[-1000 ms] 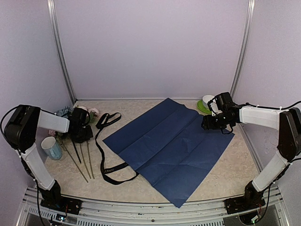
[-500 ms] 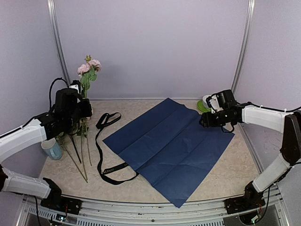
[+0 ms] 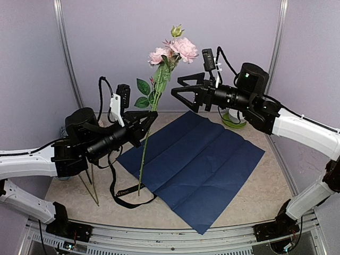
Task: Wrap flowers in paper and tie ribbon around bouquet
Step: Pass from the left arm to the right, then place the fake flower on the flattened wrapping paper.
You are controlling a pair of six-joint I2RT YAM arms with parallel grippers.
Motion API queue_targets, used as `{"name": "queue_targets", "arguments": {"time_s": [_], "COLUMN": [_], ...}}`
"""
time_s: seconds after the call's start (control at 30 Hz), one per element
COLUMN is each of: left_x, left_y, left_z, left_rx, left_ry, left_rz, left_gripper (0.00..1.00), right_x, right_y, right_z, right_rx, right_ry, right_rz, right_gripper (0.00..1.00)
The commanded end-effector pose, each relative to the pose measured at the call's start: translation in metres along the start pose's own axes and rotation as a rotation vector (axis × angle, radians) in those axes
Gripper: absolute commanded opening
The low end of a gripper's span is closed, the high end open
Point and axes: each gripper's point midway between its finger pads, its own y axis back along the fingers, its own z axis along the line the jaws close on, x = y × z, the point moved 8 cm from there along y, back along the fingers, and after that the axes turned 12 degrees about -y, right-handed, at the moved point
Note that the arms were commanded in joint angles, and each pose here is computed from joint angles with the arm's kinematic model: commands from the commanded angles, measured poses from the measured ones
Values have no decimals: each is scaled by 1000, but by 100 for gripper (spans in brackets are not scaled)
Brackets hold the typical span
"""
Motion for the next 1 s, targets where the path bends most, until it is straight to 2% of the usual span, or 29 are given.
{"name": "queue_targets", "arguments": {"time_s": [0.0,0.17,0.23,0.3,0.4,0.43,0.47,0.5,0.53,0.6,0.77,0.97], "left_x": [-32,-26,-21,-20,-20,-19,-17,-14,-9,1,23,35], "left_y": [-6,-15,-20,-24,-26,-26,-26,-26,-26,-25,-18,-7], "left_z": [-24,-38,-42,-46,-45,-44,-42,-39,-36,-27,2,48], "left_rx": [175,249,266,288,279,263,242,212,175,91,-129,-386], "left_ry": [38,73,77,82,85,86,86,82,75,55,15,-7], "left_rz": [-187,-204,-197,-195,-174,-156,-136,-106,-73,-2,147,201], "left_gripper": [0,0,0,0,2,22,48,67,79,86,91,99], "right_x": [-6,0,7,9,4,1,-3,-8,-11,-12,2,21], "right_y": [-22,-31,-36,-36,-30,-27,-21,-15,-9,3,28,40], "right_z": [12,8,2,0,-2,-4,-6,-11,-16,-29,-82,-134], "right_rx": [-56,-70,-56,-43,27,72,120,168,210,273,510,694], "right_ry": [14,-33,-61,-75,-74,-70,-68,-71,-81,-96,-208,-314], "right_rz": [-43,-29,-17,-17,-39,-46,-47,-47,-32,27,198,275], "right_gripper": [97,86,76,49,1,0,0,0,0,0,0,0]}}
